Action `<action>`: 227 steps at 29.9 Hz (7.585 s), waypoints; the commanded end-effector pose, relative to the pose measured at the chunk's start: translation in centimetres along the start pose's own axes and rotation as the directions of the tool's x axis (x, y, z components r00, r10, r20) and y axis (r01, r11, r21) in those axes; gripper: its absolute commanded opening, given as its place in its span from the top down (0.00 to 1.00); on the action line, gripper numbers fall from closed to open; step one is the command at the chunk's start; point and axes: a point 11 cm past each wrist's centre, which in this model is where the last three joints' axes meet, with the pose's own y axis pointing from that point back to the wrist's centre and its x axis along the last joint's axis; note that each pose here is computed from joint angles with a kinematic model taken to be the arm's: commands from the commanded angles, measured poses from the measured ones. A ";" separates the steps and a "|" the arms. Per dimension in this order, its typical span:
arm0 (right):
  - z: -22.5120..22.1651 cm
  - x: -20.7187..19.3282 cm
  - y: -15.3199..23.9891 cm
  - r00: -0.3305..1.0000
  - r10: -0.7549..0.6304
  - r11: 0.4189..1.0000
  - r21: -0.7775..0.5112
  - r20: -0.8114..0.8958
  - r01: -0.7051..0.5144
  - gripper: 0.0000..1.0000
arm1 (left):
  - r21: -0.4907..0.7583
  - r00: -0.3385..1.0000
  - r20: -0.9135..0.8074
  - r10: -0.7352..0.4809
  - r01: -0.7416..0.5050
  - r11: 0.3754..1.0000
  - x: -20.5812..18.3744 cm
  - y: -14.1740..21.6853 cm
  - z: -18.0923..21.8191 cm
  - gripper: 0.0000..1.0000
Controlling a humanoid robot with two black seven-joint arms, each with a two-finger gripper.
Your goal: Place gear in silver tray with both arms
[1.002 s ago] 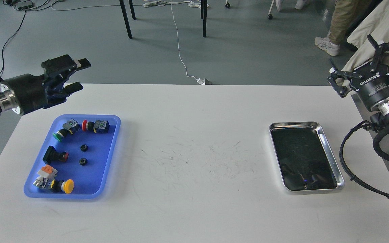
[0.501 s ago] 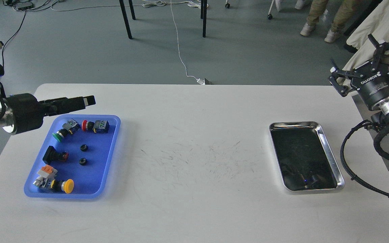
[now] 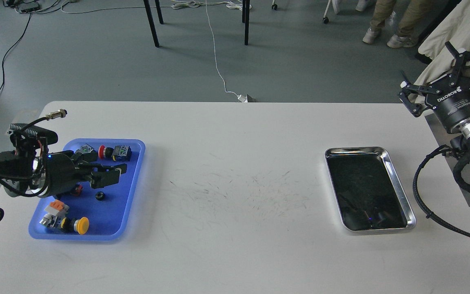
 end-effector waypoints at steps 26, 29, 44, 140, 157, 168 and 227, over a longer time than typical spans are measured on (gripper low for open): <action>-0.1 0.1 0.0 1.000 0.002 1.000 -0.002 -0.011 -0.002 0.01 | 0.148 0.998 0.022 -0.066 0.062 0.987 -4.9 -3.6 -5.0 0.05; -0.1 0.1 0.0 1.000 0.002 1.000 -0.002 -0.011 -0.002 0.01 | 0.160 0.998 0.018 -0.066 0.063 0.985 -5.3 -3.7 -5.6 0.06; 0.0 0.1 0.1 1.000 0.002 1.000 -0.003 -0.011 -0.002 0.01 | 0.147 0.997 0.014 -0.072 0.070 0.987 -5.6 -4.2 -5.3 0.17; -1.6 2.0 0.9 0.988 0.059 0.997 -0.048 -0.141 -0.066 0.01 | -0.312 0.968 0.249 0.025 0.056 0.948 2.9 -18.5 28.9 0.86; -1.6 1.8 0.9 0.989 0.054 0.997 -0.049 -0.140 -0.062 0.01 | -0.363 0.973 0.231 -0.026 0.111 0.925 -1.4 -17.9 30.7 0.84; -1.4 1.8 0.8 0.989 0.052 0.997 -0.052 -0.138 -0.060 0.01 | -0.390 0.977 0.211 0.024 0.061 0.919 -0.7 -17.6 31.4 0.30; 26.8 -13.1 1.1 -0.176 -0.978 0.169 -0.909 -0.109 -0.380 0.05 | 0.171 0.077 -0.962 0.263 -0.582 0.795 16.2 -5.7 1.9 0.02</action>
